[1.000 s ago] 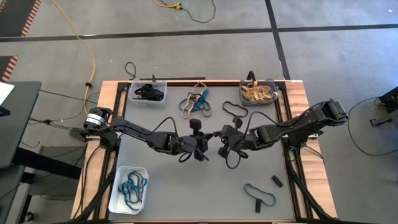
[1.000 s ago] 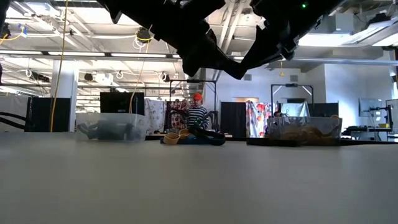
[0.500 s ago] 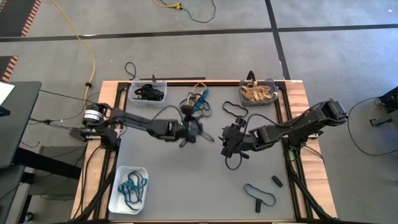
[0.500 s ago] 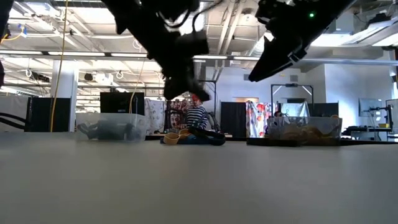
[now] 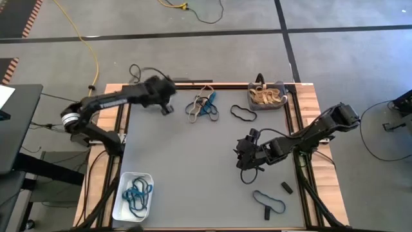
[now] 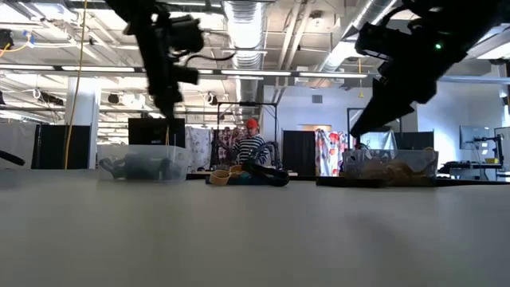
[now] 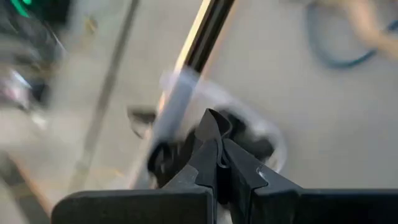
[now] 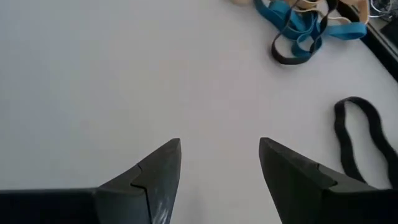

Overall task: Sort rubber bands into baskets
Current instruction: Put the black rubber band into the transparent bin

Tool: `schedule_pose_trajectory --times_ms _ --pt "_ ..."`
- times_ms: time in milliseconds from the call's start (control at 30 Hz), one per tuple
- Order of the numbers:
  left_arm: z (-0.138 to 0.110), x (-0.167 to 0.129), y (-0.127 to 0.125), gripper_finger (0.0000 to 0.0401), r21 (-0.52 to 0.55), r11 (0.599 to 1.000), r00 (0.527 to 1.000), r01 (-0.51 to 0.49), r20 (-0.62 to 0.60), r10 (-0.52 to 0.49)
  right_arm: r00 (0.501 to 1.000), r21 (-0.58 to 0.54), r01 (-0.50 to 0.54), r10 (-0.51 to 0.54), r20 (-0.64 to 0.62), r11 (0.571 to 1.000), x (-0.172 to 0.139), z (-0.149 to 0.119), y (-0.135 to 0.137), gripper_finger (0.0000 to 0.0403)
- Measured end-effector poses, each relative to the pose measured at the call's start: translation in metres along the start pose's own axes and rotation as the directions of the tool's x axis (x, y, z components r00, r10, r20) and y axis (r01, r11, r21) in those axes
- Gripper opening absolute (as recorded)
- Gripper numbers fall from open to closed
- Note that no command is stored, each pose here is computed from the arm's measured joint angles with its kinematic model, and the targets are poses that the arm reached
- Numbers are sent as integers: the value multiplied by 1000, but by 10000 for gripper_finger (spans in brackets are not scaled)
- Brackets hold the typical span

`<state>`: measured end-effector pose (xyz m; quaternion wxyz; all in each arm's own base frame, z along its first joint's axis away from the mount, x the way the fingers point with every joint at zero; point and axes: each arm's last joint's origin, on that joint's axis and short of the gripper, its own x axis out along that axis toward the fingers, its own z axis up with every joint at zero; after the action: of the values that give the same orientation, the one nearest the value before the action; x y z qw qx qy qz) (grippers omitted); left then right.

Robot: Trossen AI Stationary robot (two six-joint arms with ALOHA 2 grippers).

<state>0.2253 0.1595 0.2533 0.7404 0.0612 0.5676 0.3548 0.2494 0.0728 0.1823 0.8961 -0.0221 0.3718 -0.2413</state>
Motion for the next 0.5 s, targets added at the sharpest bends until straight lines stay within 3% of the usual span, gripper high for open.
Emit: schedule_pose_trajectory --times_ms 233,500 --pt "-40 14 54 0 -225 972 979 68 -172 -108 1000 -5 13 -13 12 1000 0 -6 1 244" --pt "-55 32 75 1 -322 940 957 116 -217 -192 1000 1 12 -12 20 1000 0 -6 2 243"
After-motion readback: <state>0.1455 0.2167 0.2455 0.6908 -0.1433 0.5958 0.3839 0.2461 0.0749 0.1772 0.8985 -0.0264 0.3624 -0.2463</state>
